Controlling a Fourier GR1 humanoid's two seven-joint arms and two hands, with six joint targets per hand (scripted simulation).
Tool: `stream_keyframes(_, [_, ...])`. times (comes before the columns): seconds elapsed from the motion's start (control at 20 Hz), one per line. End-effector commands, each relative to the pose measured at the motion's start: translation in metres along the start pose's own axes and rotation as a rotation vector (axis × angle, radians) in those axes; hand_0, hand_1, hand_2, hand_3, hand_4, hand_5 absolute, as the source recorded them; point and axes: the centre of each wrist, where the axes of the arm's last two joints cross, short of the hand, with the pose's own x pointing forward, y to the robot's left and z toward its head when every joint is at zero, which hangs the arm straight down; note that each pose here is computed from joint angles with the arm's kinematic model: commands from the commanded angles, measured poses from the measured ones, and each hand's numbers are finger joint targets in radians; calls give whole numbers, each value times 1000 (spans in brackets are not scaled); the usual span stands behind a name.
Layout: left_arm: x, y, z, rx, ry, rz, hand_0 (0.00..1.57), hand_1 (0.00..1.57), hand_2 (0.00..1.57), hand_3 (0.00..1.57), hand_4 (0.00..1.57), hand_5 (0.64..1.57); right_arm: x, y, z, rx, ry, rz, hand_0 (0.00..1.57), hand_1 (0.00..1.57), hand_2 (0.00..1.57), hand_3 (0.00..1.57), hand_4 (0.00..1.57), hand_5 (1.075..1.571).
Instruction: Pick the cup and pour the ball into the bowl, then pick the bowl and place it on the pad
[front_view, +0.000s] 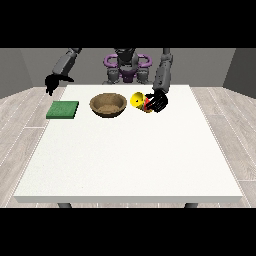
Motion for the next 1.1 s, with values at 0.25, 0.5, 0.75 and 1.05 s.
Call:
stream_keyframes(0.25, [21, -52, 41, -277, -128, -403, 1413, 1413, 1571, 1571, 1142, 1570, -29, 13, 12, -64, 161, -24, 0, 0, 201, 146, 339, 1551])
stream_keyframes(0.5, [60, -71, 17, -404, -241, -563, 1346, 1346, 1571, 1571, 940, 1548, -33, -17, 42, -164, 242, -2, 0, 0, 252, 203, 378, 1545])
stream_keyframes(0.75, [134, -104, 2, -460, -303, -624, 1268, 1268, 1571, 1541, 877, 1533, -40, -40, 97, -221, 254, 6, 0, 0, 298, 224, 393, 1543])
stream_keyframes(1.05, [168, -131, 43, -567, -375, -678, 176, 176, 1571, 1425, 867, 1527, -40, -40, 90, -240, 258, -3, 0, 0, 222, 296, 417, 1541])
